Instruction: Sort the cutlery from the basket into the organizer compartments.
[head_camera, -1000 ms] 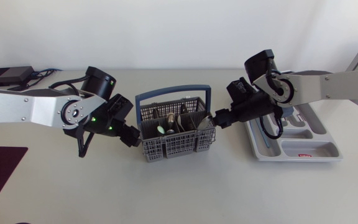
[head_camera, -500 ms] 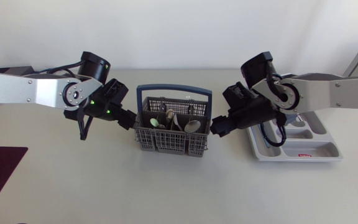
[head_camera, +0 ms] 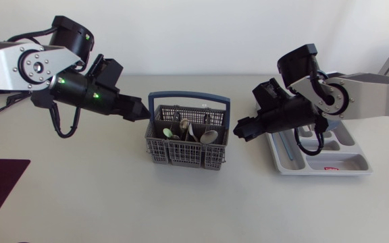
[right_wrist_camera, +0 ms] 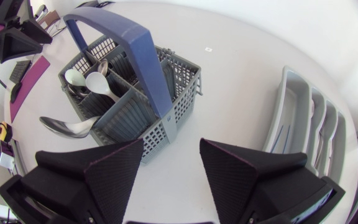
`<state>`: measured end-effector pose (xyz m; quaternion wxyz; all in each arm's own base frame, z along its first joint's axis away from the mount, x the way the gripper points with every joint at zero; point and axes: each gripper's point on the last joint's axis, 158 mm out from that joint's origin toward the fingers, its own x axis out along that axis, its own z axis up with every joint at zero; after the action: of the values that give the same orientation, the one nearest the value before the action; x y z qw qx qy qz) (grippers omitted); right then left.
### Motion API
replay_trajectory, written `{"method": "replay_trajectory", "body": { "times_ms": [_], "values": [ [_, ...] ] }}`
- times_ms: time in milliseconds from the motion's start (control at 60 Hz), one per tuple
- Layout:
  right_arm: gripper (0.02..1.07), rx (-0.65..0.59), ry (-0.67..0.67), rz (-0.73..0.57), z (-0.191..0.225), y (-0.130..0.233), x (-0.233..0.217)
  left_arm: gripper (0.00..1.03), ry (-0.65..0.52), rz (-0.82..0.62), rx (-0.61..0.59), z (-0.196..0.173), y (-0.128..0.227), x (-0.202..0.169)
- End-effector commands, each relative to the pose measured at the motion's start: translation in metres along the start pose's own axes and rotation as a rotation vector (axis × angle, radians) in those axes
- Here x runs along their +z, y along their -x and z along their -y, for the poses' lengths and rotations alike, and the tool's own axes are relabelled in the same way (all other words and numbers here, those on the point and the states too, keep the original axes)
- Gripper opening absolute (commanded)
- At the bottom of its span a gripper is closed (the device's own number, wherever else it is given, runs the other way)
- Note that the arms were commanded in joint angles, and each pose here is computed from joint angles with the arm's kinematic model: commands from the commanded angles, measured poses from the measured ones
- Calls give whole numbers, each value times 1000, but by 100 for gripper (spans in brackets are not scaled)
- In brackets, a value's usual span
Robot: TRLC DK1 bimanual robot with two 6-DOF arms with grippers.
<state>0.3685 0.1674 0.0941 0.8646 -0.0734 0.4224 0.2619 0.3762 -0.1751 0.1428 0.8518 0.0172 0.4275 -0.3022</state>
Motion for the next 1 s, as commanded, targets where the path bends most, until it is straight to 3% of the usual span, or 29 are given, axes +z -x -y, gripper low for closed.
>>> {"method": "replay_trajectory", "body": {
  "times_ms": [0, 567, 983],
  "values": [
    [69, 11, 0, -16, -2, 5, -10, 62, 85, -27, -47, 9, -7, 3],
    [69, 11, -15, -5, 6, 14, -14, 54, 187, -184, -110, 30, -60, -27],
    [69, 10, -14, -6, 9, 15, -18, 40, 209, -194, -113, 31, -75, -22]
  ]
}}
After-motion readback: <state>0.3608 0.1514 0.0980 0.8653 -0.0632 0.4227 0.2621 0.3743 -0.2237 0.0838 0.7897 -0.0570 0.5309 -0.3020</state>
